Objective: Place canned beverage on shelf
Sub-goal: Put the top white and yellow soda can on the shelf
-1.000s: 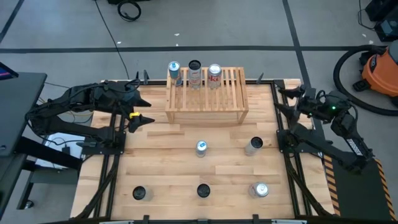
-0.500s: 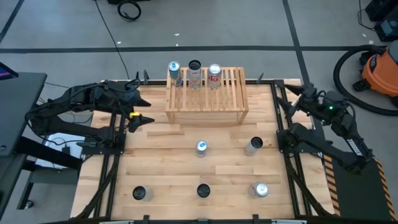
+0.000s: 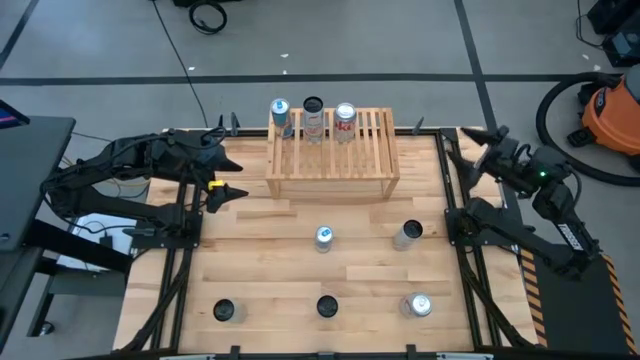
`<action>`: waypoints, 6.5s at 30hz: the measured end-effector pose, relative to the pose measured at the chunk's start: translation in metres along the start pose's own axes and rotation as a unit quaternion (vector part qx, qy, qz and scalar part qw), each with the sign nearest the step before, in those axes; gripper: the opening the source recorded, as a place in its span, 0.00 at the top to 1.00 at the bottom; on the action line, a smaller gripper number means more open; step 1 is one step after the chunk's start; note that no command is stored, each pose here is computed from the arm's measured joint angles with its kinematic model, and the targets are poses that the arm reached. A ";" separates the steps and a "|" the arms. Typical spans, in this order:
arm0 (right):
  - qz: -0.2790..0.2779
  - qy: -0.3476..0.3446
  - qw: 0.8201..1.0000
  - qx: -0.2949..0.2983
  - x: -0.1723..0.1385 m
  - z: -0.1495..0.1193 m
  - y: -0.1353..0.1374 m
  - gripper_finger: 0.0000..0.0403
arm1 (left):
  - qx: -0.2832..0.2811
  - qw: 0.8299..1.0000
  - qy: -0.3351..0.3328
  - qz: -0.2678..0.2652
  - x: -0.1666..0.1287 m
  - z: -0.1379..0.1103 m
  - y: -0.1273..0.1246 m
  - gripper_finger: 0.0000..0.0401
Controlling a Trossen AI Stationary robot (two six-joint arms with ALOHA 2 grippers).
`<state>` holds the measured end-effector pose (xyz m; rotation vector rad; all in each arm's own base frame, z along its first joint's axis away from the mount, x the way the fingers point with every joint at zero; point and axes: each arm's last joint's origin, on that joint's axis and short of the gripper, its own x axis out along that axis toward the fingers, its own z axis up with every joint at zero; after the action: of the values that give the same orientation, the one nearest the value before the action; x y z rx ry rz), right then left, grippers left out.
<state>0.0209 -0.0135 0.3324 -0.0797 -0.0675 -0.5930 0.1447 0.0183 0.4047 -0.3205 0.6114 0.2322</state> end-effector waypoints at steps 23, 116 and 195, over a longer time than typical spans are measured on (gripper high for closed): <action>0.177 -0.058 0.981 0.058 -0.013 0.024 0.010 0.08 | 0.009 1.000 0.004 0.001 0.000 -0.001 0.000 0.05; 0.434 0.265 0.855 -0.100 -0.007 0.051 0.015 0.08 | -0.041 0.998 -0.049 -0.017 0.000 0.010 -0.003 0.05; 0.279 0.541 0.790 -0.075 0.090 -0.029 0.125 0.34 | -0.068 0.997 -0.044 -0.018 0.000 0.009 -0.003 0.05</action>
<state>0.1665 0.0372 0.3044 0.0971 1.1011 0.0261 0.1508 0.0189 0.4122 -0.4503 0.5034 0.2535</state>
